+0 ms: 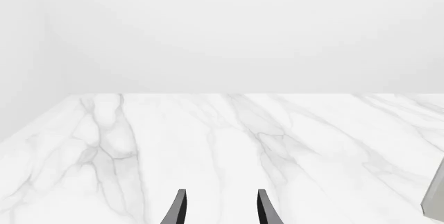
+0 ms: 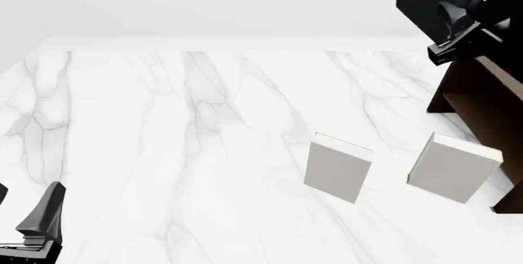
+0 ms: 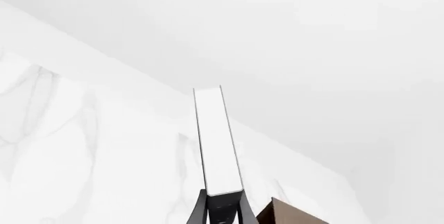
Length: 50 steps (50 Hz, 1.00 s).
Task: Pick up the book on the left and place it on top of the shelf.
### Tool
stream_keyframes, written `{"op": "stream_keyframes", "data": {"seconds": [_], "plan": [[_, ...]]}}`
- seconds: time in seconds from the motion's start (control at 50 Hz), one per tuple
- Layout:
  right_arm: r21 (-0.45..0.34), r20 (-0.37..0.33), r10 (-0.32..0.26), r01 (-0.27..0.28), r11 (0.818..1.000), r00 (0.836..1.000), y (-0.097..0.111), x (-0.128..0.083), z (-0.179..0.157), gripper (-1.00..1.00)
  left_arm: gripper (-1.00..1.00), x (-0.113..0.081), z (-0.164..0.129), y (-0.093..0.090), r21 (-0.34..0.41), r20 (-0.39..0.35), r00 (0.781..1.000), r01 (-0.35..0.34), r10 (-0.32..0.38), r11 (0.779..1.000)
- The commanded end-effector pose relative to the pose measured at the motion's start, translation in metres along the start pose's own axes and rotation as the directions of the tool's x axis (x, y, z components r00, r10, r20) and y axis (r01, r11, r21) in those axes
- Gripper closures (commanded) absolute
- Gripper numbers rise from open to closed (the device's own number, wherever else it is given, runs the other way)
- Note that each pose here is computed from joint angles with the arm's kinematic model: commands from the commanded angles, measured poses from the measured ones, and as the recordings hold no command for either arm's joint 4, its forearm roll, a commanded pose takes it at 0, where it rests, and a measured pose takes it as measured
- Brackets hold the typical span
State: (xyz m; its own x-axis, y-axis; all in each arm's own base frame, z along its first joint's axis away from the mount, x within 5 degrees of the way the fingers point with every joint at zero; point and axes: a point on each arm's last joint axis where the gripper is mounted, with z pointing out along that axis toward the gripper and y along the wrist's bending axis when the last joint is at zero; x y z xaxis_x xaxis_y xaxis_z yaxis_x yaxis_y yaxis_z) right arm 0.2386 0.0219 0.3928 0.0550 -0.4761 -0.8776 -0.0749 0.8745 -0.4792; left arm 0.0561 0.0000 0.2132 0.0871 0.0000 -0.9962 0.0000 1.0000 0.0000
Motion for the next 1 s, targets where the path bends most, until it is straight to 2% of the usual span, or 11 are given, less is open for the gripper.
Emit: {"op": "stream_keyframes", "data": {"seconds": [0.02,0.18,0.26,0.36,0.6,0.76,0.9,1.0], "plan": [[0.093,0.018,-0.047,0.045,0.995,0.999,-0.019,-0.002,-0.017,1.0,-1.0,0.0,0.0,0.0,0.0,0.0,1.0,0.0,0.0,1.0],[0.117,0.006,-0.081,0.08,0.99,0.997,-0.025,-0.003,-0.026,1.0,-1.0,0.0,0.0,0.0,0.0,0.0,1.0,0.0,0.0,1.0],[0.132,-0.004,-0.115,0.114,0.985,0.993,-0.027,0.0,-0.028,1.0,-1.0,0.0,0.0,0.0,0.0,0.0,1.0,0.0,0.0,1.0],[0.133,-0.025,-0.122,0.125,0.983,0.992,-0.028,0.003,-0.028,1.0,-1.0,0.0,0.0,0.0,0.0,0.0,1.0,0.0,0.0,1.0],[0.183,-0.063,-0.181,0.189,0.965,0.982,-0.041,0.005,-0.031,1.0,-1.0,0.0,0.0,0.0,0.0,0.0,1.0,0.0,0.0,1.0],[0.207,-0.082,-0.204,0.217,0.954,0.975,-0.045,0.01,-0.035,1.0,-1.0,0.0,0.0,0.0,0.0,0.0,1.0,0.0,0.0,1.0],[0.235,-0.128,-0.219,0.244,0.941,0.967,-0.052,0.018,-0.037,1.0,-1.0,0.0,0.0,0.0,0.0,0.0,1.0,0.0,0.0,1.0],[0.249,-0.136,-0.226,0.254,0.934,0.965,-0.057,0.016,-0.039,1.0,-1.0,0.0,0.0,0.0,0.0,0.0,1.0,0.0,0.0,1.0]]}}
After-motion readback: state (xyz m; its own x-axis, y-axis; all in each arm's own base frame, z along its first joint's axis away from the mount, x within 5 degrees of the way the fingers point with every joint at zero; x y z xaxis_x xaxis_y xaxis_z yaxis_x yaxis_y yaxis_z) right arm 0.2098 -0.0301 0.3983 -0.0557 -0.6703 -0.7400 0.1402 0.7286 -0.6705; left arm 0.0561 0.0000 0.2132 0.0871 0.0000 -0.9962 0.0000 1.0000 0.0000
